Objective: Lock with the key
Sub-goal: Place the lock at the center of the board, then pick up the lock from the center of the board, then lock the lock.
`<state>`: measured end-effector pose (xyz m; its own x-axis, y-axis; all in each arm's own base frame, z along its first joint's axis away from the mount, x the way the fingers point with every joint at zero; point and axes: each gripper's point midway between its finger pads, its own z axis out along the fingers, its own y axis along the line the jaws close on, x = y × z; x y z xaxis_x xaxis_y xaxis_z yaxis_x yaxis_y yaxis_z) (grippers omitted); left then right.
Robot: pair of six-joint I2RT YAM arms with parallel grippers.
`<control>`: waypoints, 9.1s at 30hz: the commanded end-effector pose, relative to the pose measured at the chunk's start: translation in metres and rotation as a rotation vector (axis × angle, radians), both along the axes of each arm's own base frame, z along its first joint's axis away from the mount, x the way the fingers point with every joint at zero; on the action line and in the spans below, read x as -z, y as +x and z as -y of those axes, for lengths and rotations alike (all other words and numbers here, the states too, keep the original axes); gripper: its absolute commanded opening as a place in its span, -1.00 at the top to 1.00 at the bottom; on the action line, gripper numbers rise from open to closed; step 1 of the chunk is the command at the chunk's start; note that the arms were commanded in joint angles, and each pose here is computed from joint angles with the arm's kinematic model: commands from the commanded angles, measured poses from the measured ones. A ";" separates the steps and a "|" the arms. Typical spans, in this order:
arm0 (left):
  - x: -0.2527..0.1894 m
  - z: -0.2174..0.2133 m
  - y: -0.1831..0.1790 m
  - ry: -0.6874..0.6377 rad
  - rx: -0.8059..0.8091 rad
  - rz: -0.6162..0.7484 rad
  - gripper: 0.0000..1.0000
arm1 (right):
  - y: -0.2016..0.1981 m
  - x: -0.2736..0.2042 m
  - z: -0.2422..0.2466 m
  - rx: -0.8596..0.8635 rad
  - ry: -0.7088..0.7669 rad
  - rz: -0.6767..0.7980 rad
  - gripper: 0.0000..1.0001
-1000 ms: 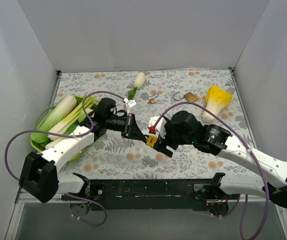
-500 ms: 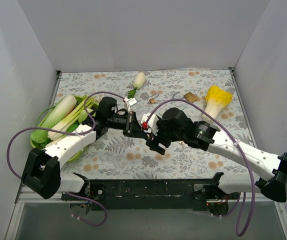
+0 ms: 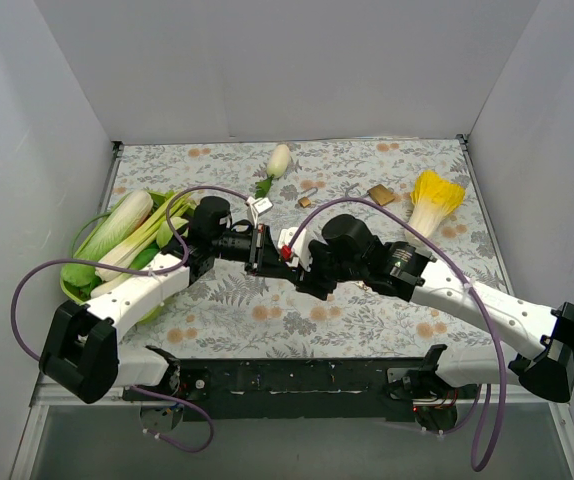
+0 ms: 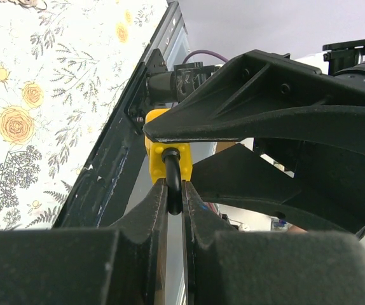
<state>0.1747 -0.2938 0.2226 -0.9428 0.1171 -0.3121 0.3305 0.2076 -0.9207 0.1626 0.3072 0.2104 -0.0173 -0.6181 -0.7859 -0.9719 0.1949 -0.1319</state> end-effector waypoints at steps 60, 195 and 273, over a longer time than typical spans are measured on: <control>-0.025 -0.101 0.072 0.199 -0.588 0.405 -0.96 | 0.105 0.145 0.063 1.161 -0.066 -0.617 -0.74; -0.043 -0.072 -0.037 -0.187 0.410 1.145 -0.47 | -0.098 -0.045 0.002 -0.951 -0.003 0.213 0.97; -0.062 -0.017 -0.036 -0.140 0.215 0.929 1.00 | -0.051 -0.064 0.001 -0.306 0.142 -0.161 0.97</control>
